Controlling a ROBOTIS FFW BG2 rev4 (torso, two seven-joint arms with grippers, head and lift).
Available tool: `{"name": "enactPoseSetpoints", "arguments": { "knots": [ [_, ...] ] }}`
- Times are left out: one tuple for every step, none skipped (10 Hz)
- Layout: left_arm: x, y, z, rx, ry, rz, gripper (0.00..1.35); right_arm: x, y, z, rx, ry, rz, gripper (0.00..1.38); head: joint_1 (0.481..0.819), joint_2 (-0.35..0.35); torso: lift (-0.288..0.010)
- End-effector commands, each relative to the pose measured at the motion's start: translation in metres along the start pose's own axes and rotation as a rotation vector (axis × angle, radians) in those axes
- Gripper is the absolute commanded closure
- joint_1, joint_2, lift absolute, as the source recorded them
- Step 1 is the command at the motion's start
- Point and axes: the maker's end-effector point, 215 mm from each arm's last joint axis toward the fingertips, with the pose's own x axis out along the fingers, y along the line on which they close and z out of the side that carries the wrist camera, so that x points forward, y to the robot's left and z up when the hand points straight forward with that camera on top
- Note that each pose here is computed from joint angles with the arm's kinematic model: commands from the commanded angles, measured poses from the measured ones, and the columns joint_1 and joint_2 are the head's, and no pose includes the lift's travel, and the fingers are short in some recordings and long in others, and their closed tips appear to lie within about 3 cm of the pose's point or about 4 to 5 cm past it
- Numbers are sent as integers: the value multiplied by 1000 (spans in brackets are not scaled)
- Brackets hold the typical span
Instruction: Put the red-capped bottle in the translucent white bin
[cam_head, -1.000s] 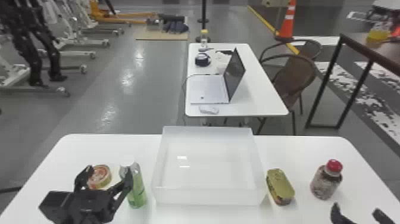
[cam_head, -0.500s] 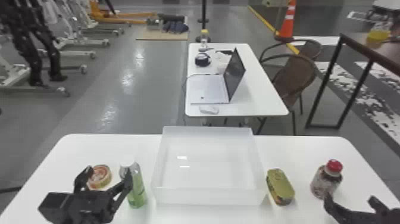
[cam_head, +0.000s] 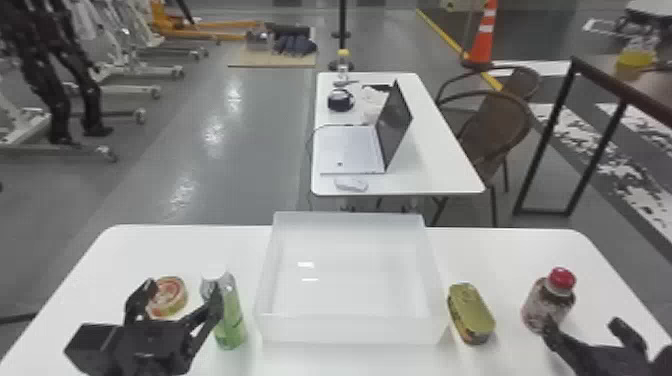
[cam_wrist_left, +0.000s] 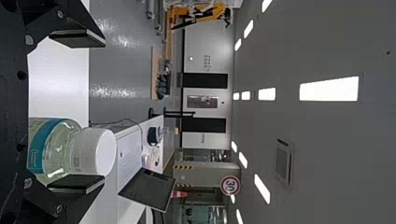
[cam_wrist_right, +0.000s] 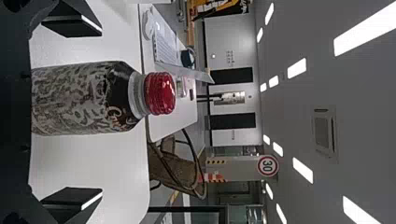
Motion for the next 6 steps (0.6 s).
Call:
{"name": "enactPoseSetpoints", "arguments": {
  "knots": [
    [0,0,0,-2,0,1,256,2,-2,-3,-17,10,-18,91,549,0,-100],
    [0,-1,0,-4,-2,0,256,7,-5,-3,-28,12,-17,91,549,0,-100],
    [0,-1,0,-4,-2,0,256,13,-6,-5,-31,18,-16,91,549,0,-100],
    [0,-1,1,-6,-4,0,256,19,-5,-7,-23,23,-10,91,549,0,-100],
    [0,-1,1,-7,-5,1,256,26,-3,-7,-23,26,9,91,549,0,-100],
    [0,-1,0,-9,-4,1,256,33,1,-7,-23,29,33,91,549,0,-100]
  ]
}}
